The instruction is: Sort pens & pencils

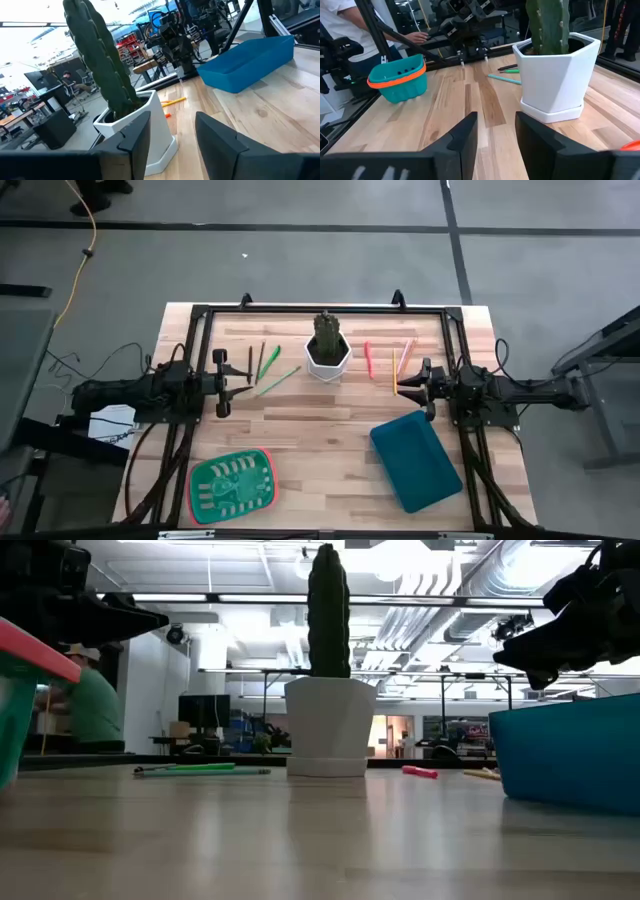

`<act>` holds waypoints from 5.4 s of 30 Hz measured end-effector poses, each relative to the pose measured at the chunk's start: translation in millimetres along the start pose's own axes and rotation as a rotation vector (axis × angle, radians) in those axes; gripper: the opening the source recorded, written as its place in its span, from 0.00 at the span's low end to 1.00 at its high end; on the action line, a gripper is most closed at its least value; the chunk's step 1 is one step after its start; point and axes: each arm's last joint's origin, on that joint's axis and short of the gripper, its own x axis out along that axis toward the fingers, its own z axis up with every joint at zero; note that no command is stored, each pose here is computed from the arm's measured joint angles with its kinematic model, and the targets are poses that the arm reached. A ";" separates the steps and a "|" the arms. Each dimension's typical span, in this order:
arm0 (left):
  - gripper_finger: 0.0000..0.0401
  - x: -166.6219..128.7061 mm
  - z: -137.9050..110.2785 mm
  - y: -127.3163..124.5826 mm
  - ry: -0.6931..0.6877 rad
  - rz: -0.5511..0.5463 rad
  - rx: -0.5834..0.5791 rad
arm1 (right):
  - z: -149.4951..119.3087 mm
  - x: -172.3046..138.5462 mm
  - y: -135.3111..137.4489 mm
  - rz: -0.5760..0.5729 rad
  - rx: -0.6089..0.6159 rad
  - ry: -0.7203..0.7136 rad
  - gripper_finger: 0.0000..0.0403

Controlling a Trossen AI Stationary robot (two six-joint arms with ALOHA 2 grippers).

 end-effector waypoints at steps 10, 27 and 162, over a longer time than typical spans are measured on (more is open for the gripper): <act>0.36 0.0 0.1 0.0 0.000 0.000 0.000 | 0.0 0.0 0.0 0.000 0.000 0.000 0.31; 0.36 0.0 0.0 0.0 0.000 0.000 0.000 | 0.0 0.0 0.0 0.000 0.000 0.000 0.31; 0.36 -30.8 185.5 101.1 0.325 0.347 -0.505 | 247.0 90.3 35.3 -0.630 0.381 0.389 0.11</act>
